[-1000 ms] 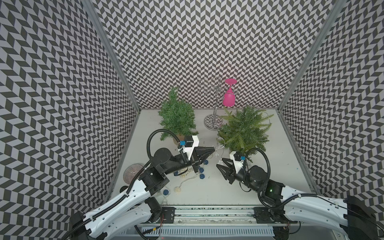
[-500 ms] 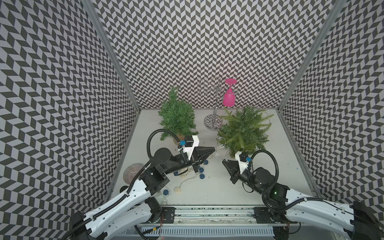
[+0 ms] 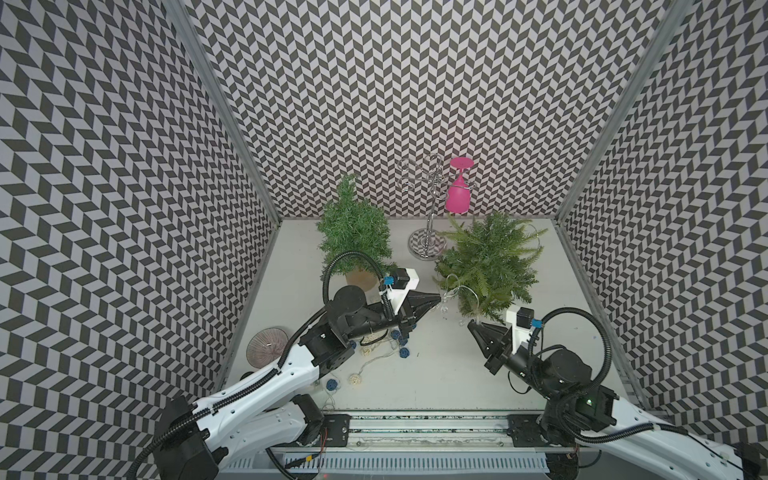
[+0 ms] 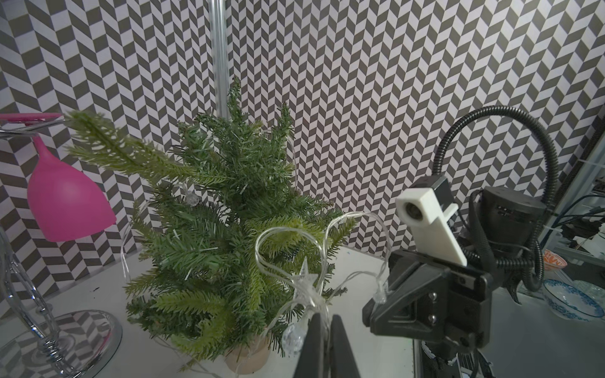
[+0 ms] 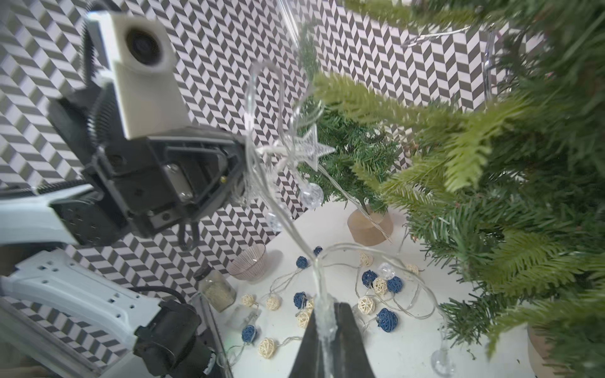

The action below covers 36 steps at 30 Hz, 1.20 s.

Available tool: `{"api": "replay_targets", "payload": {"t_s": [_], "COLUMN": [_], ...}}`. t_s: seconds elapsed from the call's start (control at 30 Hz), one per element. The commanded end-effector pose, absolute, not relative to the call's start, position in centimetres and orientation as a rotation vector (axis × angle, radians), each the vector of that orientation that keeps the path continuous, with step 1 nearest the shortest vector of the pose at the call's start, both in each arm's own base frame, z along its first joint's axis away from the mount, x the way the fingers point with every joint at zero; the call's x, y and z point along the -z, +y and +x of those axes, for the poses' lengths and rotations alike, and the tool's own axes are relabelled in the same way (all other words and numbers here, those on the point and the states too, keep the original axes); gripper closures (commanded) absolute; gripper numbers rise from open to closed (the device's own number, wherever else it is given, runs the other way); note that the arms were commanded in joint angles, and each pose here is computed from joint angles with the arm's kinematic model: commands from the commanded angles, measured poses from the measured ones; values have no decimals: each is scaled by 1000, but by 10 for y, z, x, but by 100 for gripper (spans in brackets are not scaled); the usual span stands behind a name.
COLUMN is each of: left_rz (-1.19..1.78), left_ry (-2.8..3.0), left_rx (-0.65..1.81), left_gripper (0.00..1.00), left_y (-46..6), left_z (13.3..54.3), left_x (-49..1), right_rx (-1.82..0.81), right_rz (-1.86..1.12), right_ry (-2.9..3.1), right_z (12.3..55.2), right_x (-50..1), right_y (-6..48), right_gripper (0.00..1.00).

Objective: Wrap string light around the christmas tree
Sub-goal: Wrap the light string around the Christmas tree.

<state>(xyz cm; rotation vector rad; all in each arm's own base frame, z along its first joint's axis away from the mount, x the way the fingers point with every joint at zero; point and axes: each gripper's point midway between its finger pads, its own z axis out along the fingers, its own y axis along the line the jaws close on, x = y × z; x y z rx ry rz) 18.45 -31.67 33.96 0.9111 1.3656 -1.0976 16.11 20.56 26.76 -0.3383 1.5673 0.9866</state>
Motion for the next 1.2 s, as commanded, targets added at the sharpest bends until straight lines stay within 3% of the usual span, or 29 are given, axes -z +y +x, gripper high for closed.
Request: {"api": "replay_targets", "payload": {"t_s": [0.0,0.33,0.5,0.9,1.17], "left_rz": [964,885,951,937,936], "left_ry": [1248,1257,1204,1318,1327], "left_rx": [1109,1040,1099,1067,1074], "left_gripper": [100,100,100,100,100], "left_y": [-325,-318,-328,-364,-379], "left_z": [170,176,155,182,179], "left_x": [-367,-397,-405,-384,-381], "right_rx": [-1015,-1045,-993,-741,-696], "right_rz": [-248,-276,-214,90,25], "right_ry": [1595,1494,1544,1562,1564], "right_z": [156,147,153,178,184], "right_x": [-283,-341,-358,-373,-408], "right_y": [185,178,166,104,117], "right_gripper": [93,94,96,98,100]}}
